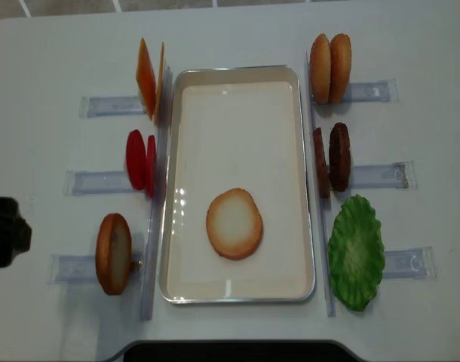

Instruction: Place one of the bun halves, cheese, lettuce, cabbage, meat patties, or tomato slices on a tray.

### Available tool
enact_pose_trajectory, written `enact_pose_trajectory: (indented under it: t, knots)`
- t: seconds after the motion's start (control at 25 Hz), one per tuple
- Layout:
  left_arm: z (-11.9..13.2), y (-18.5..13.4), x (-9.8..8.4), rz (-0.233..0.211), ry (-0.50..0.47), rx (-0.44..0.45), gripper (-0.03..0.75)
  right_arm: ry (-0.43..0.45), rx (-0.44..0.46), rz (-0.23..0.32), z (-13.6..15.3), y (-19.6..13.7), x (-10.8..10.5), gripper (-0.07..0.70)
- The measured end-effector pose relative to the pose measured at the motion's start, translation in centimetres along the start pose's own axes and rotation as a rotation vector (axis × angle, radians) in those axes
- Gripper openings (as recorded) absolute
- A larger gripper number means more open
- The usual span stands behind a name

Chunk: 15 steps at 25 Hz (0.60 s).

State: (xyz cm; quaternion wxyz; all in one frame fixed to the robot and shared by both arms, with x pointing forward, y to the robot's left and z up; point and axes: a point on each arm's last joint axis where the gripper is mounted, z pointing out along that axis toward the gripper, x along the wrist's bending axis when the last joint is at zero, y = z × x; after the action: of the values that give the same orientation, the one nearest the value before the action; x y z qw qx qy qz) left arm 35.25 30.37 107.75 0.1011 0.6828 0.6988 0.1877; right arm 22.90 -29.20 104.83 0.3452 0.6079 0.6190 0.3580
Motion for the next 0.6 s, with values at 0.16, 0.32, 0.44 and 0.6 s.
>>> enact_pose_trajectory:
  t: [0.16, 0.32, 0.44, 0.6]
  knots:
    - [-1.0, -3.5, 0.5, -0.023, -0.015, -0.098, 0.629, 0.000, 0.000, 0.000, 0.0, 0.0, 0.0, 0.412]
    - [-1.3, -6.4, 0.9, -0.041, -0.029, -0.216, 0.629, 0.000, 0.000, 0.000, 0.0, 0.0, 0.0, 0.412]
    - [-1.4, -8.1, 0.9, -0.056, -0.053, -0.337, 0.629, 0.000, 0.000, 0.000, 0.0, 0.0, 0.0, 0.412]
    - [-1.0, -9.9, 0.8, -0.073, -0.094, -0.427, 0.629, 0.000, 0.000, 0.000, 0.0, 0.0, 0.0, 0.412]
